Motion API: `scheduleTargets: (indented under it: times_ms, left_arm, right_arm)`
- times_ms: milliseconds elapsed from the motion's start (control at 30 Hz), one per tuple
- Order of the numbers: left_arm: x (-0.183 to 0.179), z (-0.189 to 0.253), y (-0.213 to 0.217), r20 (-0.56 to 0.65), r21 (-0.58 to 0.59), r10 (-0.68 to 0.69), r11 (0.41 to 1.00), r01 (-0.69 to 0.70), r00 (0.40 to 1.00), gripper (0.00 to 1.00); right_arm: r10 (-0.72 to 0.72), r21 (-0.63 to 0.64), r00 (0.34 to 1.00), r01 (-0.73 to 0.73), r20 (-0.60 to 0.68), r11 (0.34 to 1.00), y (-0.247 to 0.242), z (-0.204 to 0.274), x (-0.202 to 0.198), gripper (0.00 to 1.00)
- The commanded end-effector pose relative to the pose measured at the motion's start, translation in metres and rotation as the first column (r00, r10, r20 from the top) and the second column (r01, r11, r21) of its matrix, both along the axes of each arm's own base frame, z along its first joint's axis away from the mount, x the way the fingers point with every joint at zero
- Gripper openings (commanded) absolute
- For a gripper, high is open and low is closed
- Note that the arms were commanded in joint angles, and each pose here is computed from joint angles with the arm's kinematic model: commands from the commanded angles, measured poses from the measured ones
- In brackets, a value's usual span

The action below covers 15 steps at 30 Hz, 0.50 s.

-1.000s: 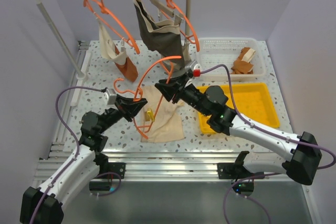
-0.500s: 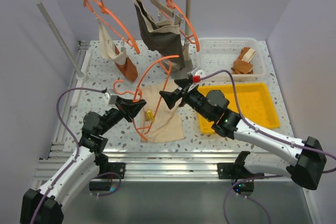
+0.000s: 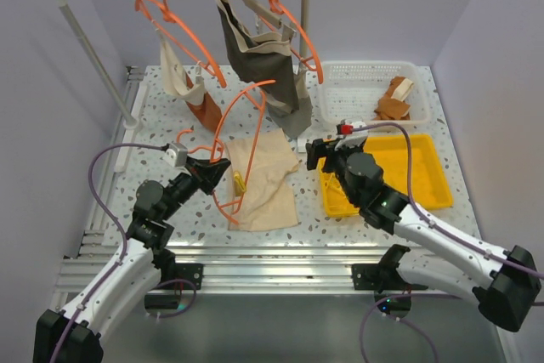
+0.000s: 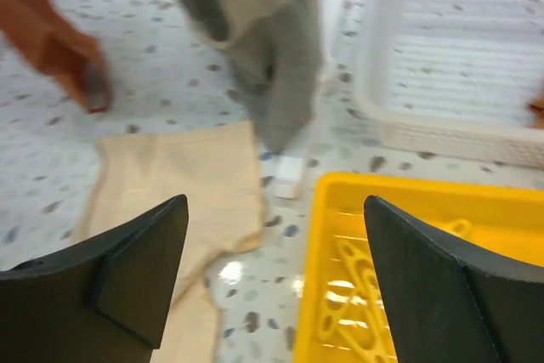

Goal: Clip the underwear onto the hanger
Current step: Pick up the clamp from the bin.

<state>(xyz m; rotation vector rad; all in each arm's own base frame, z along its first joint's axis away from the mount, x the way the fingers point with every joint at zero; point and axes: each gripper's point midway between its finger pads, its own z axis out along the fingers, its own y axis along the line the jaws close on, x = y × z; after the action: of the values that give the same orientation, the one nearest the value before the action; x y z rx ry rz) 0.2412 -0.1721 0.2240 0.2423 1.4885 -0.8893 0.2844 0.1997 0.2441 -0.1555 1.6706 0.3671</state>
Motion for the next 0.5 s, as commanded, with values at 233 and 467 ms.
scheduleTargets:
  times_ms: [233,467]
  left_arm:
    - [-0.001,0.015,0.001,0.059,-0.001,0.006,1.0,-0.006,0.998,0.0]
    - [-0.003,0.015,0.0,0.061,-0.002,-0.005,1.0,0.005,0.998,0.0]
  right_arm:
    - [-0.483,-0.171,0.828,0.452,-0.285,0.875,-0.102,-0.065,0.084,0.77]
    - [-0.575,-0.27,0.722,0.507,-0.385,0.818,-0.117,-0.112,0.101,0.7]
